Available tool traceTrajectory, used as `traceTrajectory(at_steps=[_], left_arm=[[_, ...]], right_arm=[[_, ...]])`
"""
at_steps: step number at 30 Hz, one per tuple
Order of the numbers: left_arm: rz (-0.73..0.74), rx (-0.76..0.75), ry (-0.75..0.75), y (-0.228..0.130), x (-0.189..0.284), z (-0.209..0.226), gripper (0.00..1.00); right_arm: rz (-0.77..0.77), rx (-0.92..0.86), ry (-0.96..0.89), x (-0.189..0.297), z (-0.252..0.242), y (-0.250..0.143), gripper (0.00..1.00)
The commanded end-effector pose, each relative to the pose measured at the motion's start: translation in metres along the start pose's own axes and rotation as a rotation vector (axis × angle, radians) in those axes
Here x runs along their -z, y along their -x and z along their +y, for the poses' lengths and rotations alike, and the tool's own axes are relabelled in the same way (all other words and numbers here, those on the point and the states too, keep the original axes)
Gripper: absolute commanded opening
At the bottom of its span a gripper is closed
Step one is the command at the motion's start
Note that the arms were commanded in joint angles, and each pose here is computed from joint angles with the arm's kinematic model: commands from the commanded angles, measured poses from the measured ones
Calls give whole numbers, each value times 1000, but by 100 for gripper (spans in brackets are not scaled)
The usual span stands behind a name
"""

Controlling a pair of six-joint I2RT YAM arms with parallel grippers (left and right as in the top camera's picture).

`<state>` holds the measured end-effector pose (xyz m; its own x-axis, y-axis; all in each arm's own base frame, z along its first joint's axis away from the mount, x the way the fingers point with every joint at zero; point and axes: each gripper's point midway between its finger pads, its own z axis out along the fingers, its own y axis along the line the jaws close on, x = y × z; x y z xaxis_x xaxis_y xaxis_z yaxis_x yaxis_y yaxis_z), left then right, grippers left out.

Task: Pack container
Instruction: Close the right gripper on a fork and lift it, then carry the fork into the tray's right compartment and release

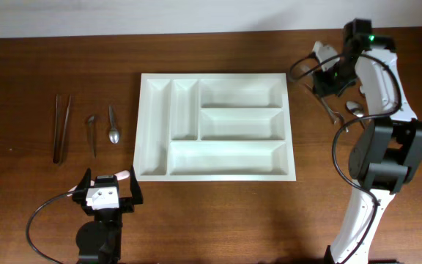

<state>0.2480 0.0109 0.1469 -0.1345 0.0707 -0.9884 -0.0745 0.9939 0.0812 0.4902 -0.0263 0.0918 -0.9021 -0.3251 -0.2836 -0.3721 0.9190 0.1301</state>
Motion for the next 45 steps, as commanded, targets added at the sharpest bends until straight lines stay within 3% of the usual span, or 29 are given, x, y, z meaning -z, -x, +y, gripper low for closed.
traceTrajectory(at_steps=[1,5,10,21,30,34,40,45], left_arm=[[-2,-18,-5,-1,0,0,99],[-2,-18,-5,-1,0,0,99],[-2,-18,-5,-1,0,0,99],[-2,-18,-5,-1,0,0,99],[-2,-18,-5,-1,0,0,99],[-2,-18,-4,-1,0,0,99],[-2,-18,-5,-1,0,0,99],[-2,-18,-5,-1,0,0,99]], right_arm=[[-122,135,23,46,26,32,4],[-186,358,167,63,81,47,4],[-153,654,287,53,142,37,4],[-27,1009,386,12,233,10,4],[42,1027,412,-41,241,-18,5],[40,1013,408,-41,239,-17,35],[-3,768,301,-14,214,17,37],[-12,535,102,26,145,39,47]])
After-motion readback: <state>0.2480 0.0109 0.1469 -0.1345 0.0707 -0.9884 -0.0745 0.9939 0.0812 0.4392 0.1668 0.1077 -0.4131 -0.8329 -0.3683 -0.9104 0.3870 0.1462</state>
